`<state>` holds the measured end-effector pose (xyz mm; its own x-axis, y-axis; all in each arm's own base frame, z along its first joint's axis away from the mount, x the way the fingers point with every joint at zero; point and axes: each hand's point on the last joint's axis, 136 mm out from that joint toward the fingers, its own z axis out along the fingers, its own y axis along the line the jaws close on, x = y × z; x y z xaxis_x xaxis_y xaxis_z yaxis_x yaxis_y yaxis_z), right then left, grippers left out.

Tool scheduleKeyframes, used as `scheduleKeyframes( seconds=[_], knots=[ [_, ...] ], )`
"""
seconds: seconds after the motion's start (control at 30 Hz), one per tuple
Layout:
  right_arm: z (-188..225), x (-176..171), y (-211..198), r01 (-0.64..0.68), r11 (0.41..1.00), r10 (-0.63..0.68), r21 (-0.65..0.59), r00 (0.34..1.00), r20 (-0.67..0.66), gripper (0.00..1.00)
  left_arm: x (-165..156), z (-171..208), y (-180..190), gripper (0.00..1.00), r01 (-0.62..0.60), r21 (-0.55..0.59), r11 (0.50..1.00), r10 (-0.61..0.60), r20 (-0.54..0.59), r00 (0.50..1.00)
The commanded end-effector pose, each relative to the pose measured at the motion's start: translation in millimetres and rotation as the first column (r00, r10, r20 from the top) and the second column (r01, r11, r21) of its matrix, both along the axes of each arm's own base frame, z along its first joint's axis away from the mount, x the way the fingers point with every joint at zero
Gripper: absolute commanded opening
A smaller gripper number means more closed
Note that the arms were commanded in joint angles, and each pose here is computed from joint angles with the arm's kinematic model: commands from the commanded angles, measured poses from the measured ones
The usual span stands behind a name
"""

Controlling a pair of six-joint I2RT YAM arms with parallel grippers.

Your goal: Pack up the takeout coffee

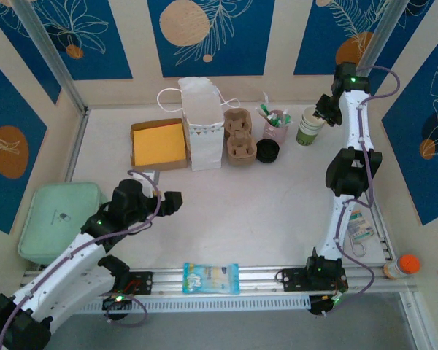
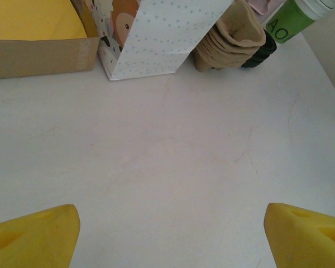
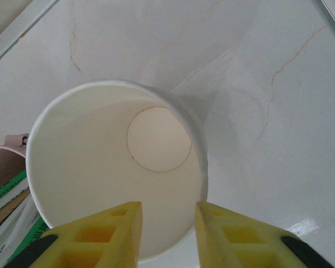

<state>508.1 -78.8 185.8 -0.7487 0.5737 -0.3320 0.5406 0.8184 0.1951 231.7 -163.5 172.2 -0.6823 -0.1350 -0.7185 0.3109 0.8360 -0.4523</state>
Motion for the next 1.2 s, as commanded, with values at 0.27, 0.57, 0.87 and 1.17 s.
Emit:
scheduleKeyframes(
  seconds=[0.27,0.57,0.87,1.17],
  knots=[
    [5,-2,-3,0.001,1.000,-0.001,0.001,1.000,0.001,0.35,-3,0,1,0.86,0.009,0.024,1.000,-0.010,0.007,1.000],
    [-3,4,-2,-0.006,1.000,0.006,0.018,1.000,-0.002,0.32,-2,2,1,0.86,0.010,0.027,1.000,-0.010,0.012,1.000],
    [-9,7,0,-0.006,0.999,0.006,0.036,1.000,-0.010,0.30,-3,-1,3,0.86,0.005,0.037,0.999,-0.005,0.009,1.000],
    [-14,8,1,-0.002,0.999,0.003,0.042,1.000,-0.017,0.20,-2,0,4,0.86,0.004,0.040,0.999,-0.004,0.012,1.000]
  ],
)
